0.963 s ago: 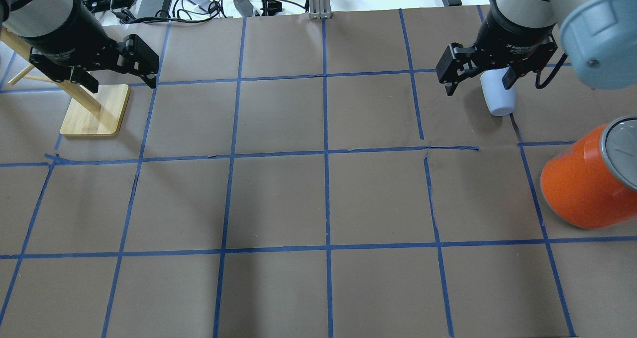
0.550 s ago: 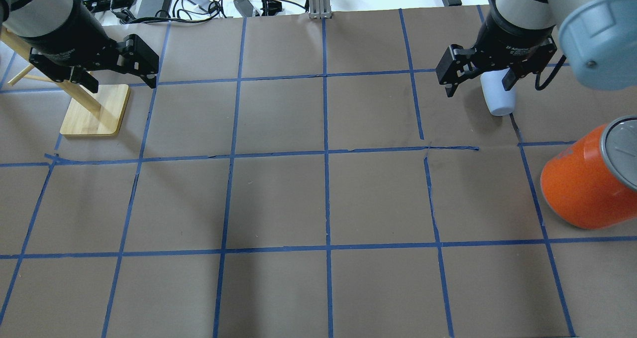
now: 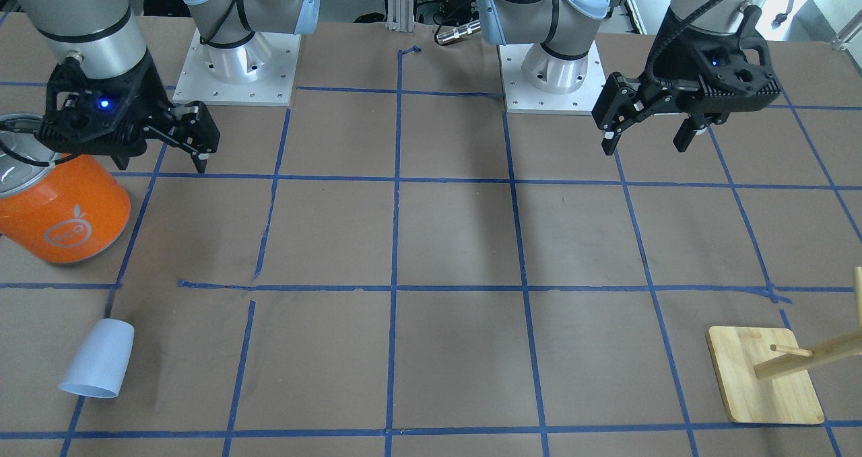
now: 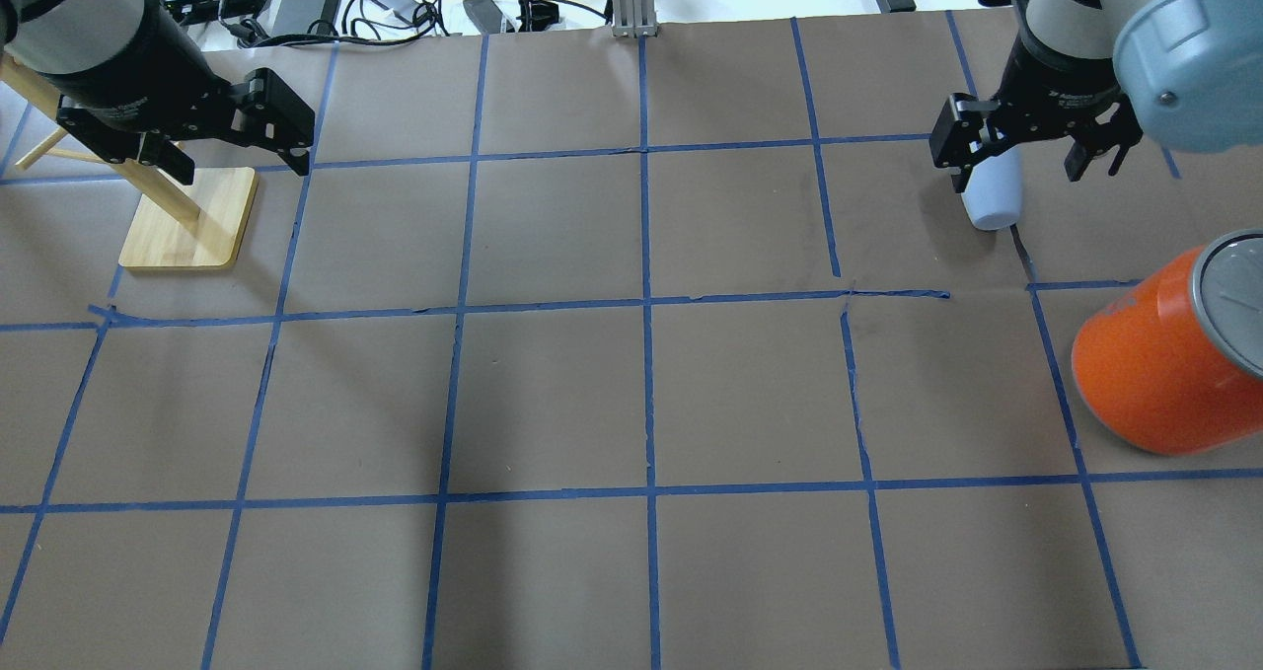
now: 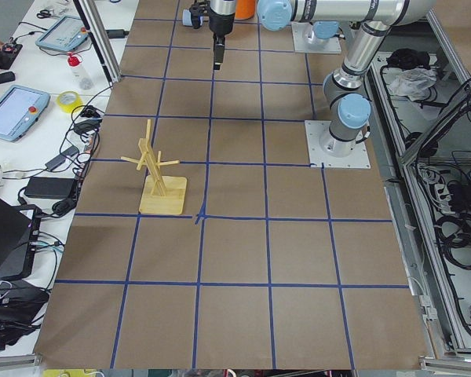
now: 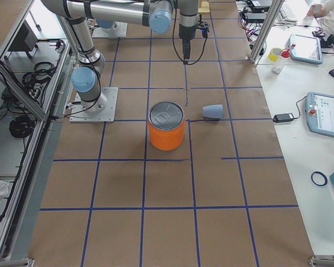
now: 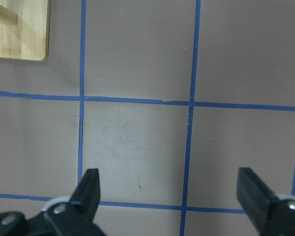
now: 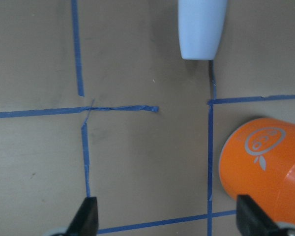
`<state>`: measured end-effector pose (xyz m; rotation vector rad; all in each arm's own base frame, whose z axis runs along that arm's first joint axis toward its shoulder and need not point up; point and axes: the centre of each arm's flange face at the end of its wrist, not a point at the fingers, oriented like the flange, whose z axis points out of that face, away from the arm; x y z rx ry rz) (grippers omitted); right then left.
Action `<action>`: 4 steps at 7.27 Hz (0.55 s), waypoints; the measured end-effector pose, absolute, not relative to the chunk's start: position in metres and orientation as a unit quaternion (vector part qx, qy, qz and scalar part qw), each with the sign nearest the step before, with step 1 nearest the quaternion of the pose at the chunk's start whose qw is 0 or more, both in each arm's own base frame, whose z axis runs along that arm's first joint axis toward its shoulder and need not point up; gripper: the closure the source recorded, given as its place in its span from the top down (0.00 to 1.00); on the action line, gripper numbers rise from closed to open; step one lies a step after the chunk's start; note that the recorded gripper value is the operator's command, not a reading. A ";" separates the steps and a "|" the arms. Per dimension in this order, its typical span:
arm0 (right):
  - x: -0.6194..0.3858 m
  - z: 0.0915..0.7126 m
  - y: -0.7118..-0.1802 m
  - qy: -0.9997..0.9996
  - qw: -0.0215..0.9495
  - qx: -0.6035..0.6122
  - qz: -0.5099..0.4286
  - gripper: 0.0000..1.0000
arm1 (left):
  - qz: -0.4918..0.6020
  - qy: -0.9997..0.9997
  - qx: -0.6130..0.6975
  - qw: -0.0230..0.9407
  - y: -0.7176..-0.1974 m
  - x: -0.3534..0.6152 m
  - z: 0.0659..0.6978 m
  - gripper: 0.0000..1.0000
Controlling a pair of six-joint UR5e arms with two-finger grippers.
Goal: Flip cup
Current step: 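Lower the right gripper onto the upside-down pale blue cup and grasp it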
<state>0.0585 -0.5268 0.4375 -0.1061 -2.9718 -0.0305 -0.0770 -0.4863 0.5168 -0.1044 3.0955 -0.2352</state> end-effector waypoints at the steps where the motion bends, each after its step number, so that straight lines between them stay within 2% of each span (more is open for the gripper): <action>1: 0.043 0.414 -0.546 -0.994 0.087 -0.064 -0.017 1.00 | -0.076 0.996 -0.034 0.018 -0.486 -0.077 0.517 1.00; 4: 0.023 0.346 -0.604 -0.992 0.091 -0.088 0.020 1.00 | -0.076 0.996 -0.034 0.018 -0.486 -0.077 0.517 1.00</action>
